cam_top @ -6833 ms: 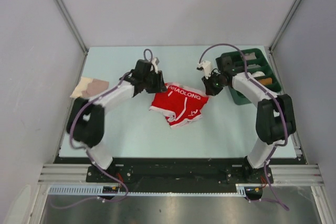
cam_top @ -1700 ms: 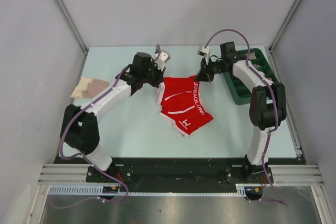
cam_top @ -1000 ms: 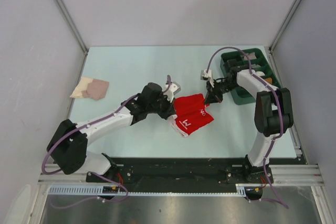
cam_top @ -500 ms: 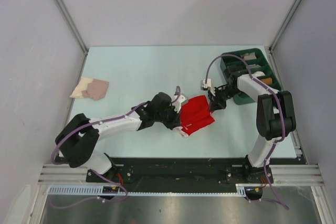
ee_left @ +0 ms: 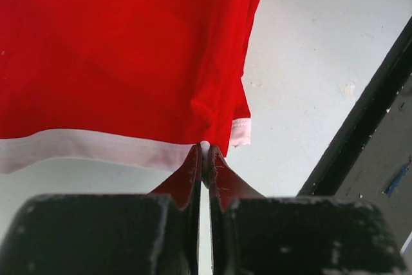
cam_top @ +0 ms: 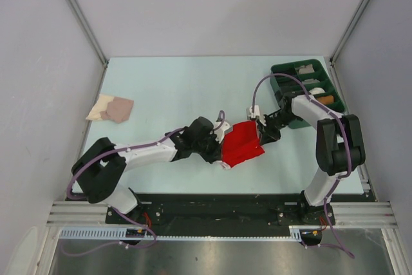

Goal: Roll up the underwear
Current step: Fold the underwear at the center of the board.

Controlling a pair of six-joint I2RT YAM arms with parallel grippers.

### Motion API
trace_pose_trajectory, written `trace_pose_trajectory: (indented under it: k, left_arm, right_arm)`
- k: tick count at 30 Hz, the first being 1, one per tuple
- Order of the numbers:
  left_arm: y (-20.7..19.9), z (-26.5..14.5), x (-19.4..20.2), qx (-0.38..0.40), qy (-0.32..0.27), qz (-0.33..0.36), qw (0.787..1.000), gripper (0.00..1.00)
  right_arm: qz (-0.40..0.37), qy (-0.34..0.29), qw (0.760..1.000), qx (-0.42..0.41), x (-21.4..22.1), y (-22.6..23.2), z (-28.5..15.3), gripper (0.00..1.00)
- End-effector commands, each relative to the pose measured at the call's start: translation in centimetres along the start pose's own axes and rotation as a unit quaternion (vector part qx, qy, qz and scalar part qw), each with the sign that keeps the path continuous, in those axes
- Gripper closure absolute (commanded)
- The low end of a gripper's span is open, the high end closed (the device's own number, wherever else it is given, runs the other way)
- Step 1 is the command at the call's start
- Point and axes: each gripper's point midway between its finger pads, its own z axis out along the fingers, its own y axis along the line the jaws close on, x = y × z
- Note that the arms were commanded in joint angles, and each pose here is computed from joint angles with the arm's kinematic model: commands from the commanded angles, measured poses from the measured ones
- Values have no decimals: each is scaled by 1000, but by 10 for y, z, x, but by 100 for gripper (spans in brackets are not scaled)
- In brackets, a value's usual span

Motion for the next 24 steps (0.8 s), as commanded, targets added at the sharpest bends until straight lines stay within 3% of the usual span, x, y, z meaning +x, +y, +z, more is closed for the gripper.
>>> trace_pose_trajectory:
  k: [1, 4, 7, 10, 14, 18, 24]
  left_arm:
    - [-13, 0, 9, 29, 26, 17, 999, 90]
    - [-20, -5, 12, 42, 22, 16, 999, 86]
    - [-32, -18, 5, 65, -3, 19, 998, 66]
    - [-48, -31, -3, 102, -18, 28, 994, 56]
    - [-59, -41, -10, 126, -23, 34, 991, 54]
    - [-43, -50, -26, 76, -56, 39, 995, 52]
    - [0, -48, -52, 8, -99, -21, 995, 64]
  right_arm:
    - [-20, 14, 999, -29, 3, 25, -8, 77]
    - [-19, 21, 999, -39, 7, 36, -13, 72]
    - [-33, 7, 999, -33, -2, 43, -24, 69]
    - [-57, -3, 998, -18, -16, 49, -33, 65]
    - [-76, -18, 997, -8, -40, 52, -36, 63]
    - [-64, -49, 997, 19, -62, 40, -34, 65]
    - [-20, -38, 997, 64, -68, -2, -6, 78]
